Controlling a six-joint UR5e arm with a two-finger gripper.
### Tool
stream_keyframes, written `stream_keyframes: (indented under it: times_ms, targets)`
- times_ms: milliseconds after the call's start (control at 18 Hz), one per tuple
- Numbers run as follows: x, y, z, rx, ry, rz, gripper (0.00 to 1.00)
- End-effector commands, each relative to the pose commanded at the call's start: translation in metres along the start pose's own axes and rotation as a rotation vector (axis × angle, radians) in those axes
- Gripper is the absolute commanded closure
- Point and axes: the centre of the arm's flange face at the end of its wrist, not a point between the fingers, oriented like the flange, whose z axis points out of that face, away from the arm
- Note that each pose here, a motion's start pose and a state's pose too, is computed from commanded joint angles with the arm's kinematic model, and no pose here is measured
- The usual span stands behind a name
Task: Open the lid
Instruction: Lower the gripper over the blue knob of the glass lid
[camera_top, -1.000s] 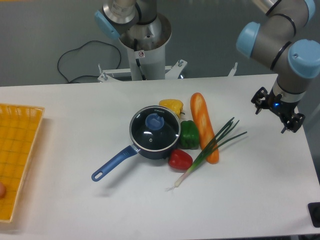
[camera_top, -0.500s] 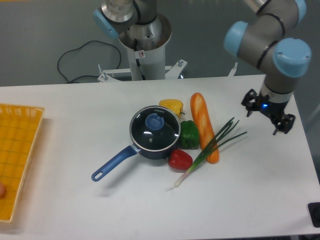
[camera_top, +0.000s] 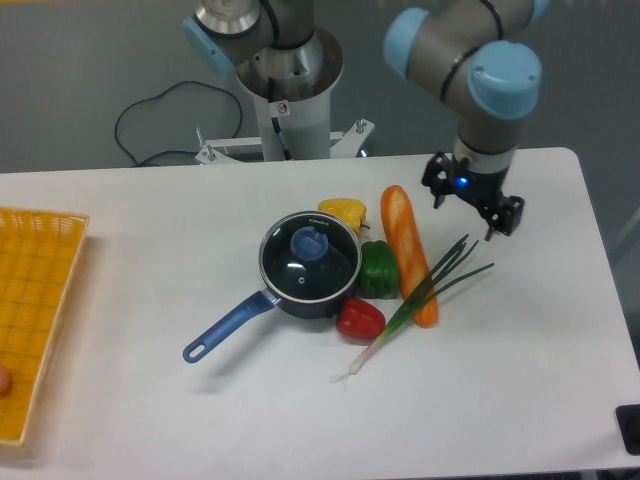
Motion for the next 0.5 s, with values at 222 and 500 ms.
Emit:
stream_keyframes:
  times_ms: [222,500]
  targets:
    - [0.050,-0.043,0.001,0.008,0.013,-0.075,0.00]
    - [0.089,-0.076,-0.006,0.016,0.006,-0.085,0.00]
